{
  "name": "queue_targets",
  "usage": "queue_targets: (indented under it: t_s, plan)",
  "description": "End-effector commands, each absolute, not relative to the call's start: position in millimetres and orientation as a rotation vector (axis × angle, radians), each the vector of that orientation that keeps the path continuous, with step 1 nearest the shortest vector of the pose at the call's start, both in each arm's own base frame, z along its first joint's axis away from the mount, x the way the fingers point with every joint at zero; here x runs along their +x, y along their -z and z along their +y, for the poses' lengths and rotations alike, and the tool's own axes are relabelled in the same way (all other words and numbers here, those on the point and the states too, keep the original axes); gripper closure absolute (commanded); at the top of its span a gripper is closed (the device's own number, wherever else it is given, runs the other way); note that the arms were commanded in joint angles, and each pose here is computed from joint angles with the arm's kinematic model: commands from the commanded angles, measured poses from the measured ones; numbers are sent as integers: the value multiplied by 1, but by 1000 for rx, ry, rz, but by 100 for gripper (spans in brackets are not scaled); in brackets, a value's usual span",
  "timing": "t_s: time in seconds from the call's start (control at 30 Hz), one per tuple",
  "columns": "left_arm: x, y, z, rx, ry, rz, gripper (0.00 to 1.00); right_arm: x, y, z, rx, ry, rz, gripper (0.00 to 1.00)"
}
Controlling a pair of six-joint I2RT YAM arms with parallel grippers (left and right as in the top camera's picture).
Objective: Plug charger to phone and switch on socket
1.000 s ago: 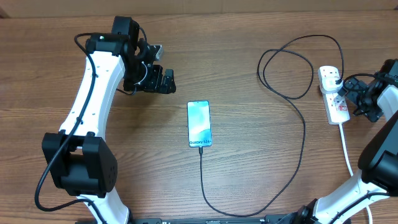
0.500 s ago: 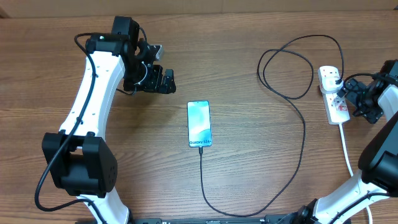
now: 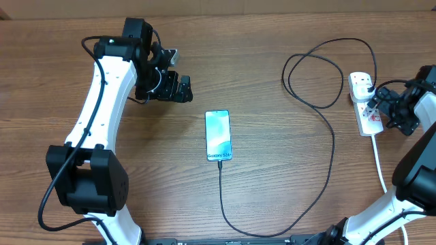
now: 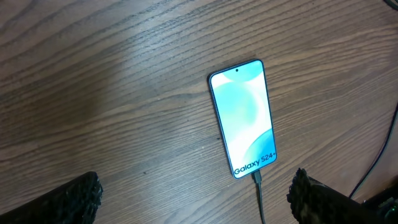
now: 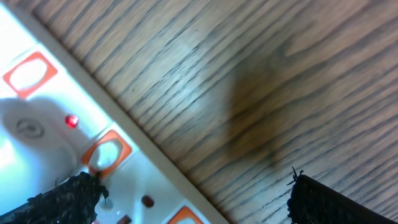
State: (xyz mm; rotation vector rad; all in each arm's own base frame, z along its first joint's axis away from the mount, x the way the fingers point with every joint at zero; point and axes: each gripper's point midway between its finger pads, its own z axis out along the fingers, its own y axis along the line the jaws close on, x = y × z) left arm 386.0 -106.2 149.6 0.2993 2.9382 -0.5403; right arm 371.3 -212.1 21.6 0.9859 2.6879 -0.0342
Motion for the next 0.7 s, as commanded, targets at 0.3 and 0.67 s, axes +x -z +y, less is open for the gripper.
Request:
queue_targets:
  t_s: [0.3,0.67]
  plan:
    - [390,-163,-107,302,527,2899,0,350,-19,-230,787,304,2869,0]
    - [390,-163,-107,302,527,2899,1,353,-16,-206,525,117,2954,0]
